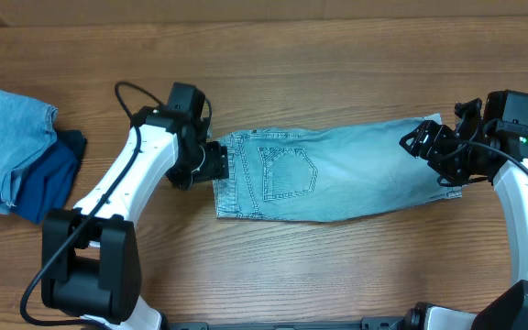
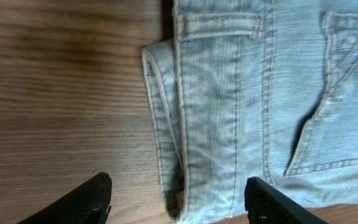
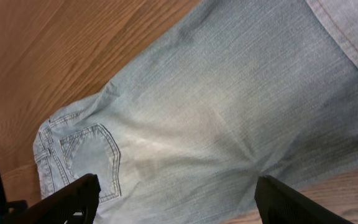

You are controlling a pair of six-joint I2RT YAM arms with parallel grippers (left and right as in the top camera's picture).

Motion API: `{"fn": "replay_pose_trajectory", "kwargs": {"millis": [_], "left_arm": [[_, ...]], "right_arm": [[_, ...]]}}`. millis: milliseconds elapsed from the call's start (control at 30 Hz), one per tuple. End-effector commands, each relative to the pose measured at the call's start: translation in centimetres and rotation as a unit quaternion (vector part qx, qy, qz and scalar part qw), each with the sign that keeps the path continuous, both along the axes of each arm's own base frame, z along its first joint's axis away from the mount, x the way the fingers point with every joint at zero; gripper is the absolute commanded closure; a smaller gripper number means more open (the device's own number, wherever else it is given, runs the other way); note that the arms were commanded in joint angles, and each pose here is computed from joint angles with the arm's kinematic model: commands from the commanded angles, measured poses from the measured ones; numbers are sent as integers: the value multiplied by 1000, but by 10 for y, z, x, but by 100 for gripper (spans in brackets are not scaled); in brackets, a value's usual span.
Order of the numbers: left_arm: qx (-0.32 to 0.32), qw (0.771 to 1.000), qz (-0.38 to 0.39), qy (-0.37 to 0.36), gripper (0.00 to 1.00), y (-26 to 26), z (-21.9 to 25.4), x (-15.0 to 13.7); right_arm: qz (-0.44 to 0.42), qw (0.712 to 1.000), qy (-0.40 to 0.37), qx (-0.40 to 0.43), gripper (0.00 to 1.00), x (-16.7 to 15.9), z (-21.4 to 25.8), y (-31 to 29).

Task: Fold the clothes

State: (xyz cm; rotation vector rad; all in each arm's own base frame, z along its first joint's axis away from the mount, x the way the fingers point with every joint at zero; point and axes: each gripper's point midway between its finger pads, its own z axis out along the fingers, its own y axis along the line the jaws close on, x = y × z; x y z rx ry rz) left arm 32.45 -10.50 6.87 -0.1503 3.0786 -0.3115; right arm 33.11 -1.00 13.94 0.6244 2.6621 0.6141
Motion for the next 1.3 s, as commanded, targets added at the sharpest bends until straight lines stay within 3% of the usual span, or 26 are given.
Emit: {"fn": "replay_pose_trajectory", "kwargs": {"millis": [0,267,433,567,667,700,800,833,867,933,1000,1100,1267], "left_arm": [[-87,995,41,23,26,0,-19,-10],[-140,990,26,11,13,-5,-52,-23],[-197,980,29,9,13,-22,-73,-23],[-250,966,36,59,21,-38,-99,-32],[-252,965,36,63,32,-38,-105,-33],[-252,965,33,61,42,-38,-105,-33],[-252,966,17,54,88,-38,-104,-32],[-251,967,11,51,96,-37,-101,-32],[-248,968,11,49,96,-35,-97,-30],[-229,973,16,19,96,-24,-71,-17],[-197,978,33,-52,96,2,-19,8],[-161,966,67,-190,96,56,82,41],[-133,947,49,-287,96,81,194,49]], "right_arm": [[19,1000,-17,-5,16,3,8,0],[19,1000,-17,-5,16,3,7,1],[19,1000,-16,-5,16,3,7,1],[19,1000,-13,-4,17,2,7,1],[19,1000,-14,-4,17,2,7,1],[19,1000,-14,-4,17,2,7,1],[19,1000,-14,-4,17,2,7,1],[19,1000,-14,-4,17,2,7,1],[19,1000,-13,-4,17,2,7,1],[19,1000,-13,-4,18,2,7,1],[19,1000,-15,-4,18,3,7,1],[19,1000,-15,-4,18,3,7,1],[19,1000,-15,-4,18,3,7,1]]}}
